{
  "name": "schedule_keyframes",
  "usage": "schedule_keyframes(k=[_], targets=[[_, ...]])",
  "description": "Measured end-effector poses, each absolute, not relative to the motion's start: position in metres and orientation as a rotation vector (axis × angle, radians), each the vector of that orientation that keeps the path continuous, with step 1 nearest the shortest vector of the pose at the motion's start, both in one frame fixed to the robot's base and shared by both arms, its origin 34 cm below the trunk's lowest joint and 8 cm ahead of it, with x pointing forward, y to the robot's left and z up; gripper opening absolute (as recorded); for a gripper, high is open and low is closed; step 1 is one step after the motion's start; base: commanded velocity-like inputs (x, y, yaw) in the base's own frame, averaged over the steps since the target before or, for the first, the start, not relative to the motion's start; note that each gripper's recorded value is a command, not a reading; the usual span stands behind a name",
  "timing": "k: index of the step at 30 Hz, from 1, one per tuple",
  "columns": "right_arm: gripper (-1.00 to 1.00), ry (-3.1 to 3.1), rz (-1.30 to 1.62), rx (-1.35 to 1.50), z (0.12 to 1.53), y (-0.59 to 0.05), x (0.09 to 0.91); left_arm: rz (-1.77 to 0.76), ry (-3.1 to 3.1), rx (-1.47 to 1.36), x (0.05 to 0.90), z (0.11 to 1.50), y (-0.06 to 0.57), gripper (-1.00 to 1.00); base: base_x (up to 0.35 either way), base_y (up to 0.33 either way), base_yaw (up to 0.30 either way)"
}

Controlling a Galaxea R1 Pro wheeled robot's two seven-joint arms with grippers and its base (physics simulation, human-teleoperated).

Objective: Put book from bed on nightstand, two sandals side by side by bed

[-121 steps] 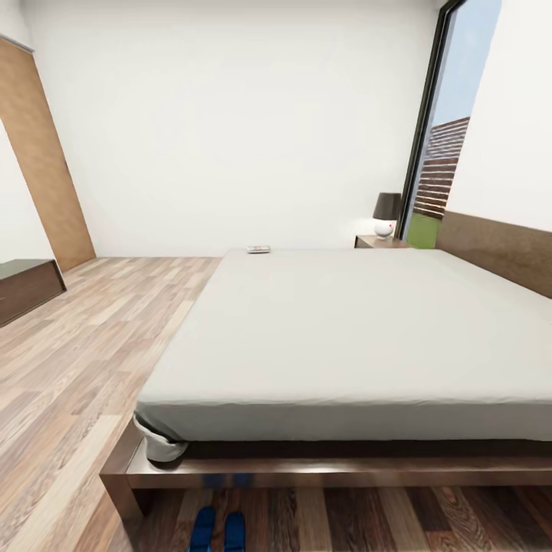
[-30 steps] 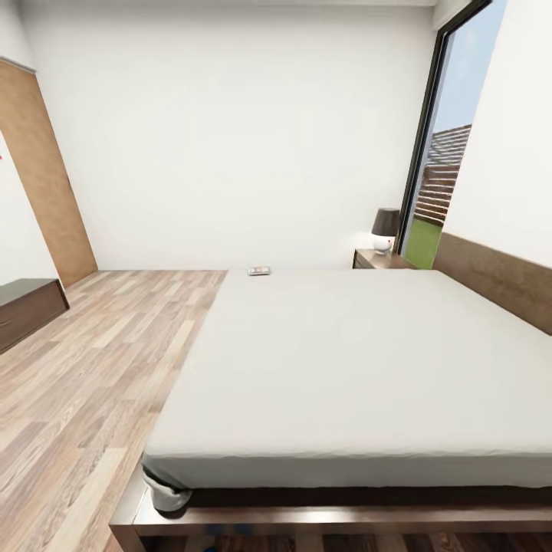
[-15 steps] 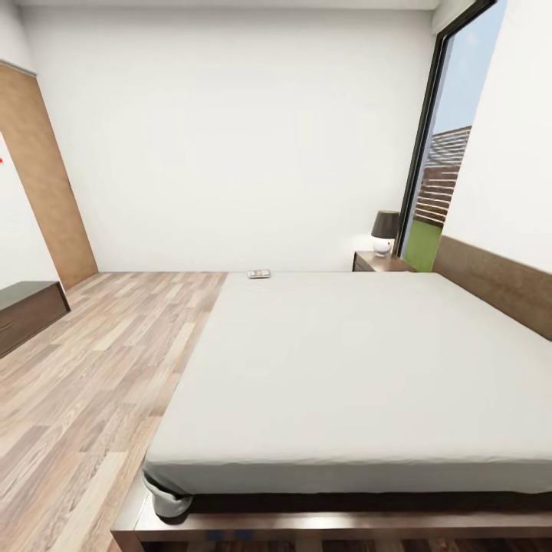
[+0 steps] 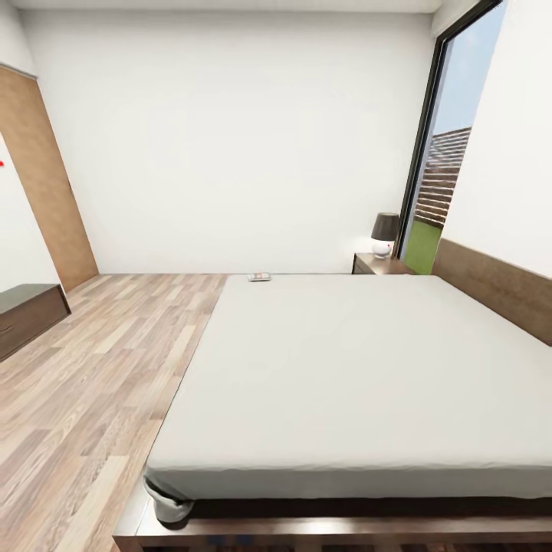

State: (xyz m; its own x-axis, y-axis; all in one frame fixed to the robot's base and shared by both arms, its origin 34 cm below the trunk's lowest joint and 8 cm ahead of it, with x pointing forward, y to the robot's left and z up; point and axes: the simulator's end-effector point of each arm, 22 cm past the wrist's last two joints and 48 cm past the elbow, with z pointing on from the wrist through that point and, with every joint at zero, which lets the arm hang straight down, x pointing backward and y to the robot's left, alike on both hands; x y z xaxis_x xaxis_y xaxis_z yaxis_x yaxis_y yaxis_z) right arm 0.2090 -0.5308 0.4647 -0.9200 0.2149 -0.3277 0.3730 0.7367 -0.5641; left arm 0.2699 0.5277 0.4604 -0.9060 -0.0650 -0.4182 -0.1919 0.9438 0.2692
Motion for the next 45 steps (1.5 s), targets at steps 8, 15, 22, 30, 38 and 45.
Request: schedule_keyframes(k=[8, 15, 22, 30, 38, 45], targets=[[1.0, 2.718, -0.919, 0.403, 0.473, -0.514, 0.215, 0.372, 2.696, -0.195, 0.272, 0.464, 0.496, 1.0, 0.0, 0.0, 0.0], [1.0, 2.734, -0.887, 0.361, 0.48, -0.497, 0.219, 0.335, 2.704, -0.209, 0.273, 0.469, 0.473, 1.0, 0.0, 0.0, 0.0], [1.0, 2.743, -0.864, 0.347, 0.488, -0.485, 0.221, 0.289, 2.713, -0.22, 0.273, 0.473, 0.446, 1.0, 0.0, 0.0, 0.0], [1.0, 2.743, -0.854, 0.348, 0.501, -0.48, 0.224, 0.213, 2.725, -0.23, 0.275, 0.476, 0.401, 1.0, 0.0, 0.0, 0.0], [1.0, 2.745, -0.853, 0.345, 0.514, -0.479, 0.224, 0.234, 2.726, -0.243, 0.274, 0.488, 0.395, 1.0, 0.0, 0.0, 0.0], [1.0, 2.755, -0.849, 0.354, 0.523, -0.475, 0.22, 0.246, 2.725, -0.25, 0.274, 0.499, 0.395, 1.0, 0.0, 0.0, 0.0]])
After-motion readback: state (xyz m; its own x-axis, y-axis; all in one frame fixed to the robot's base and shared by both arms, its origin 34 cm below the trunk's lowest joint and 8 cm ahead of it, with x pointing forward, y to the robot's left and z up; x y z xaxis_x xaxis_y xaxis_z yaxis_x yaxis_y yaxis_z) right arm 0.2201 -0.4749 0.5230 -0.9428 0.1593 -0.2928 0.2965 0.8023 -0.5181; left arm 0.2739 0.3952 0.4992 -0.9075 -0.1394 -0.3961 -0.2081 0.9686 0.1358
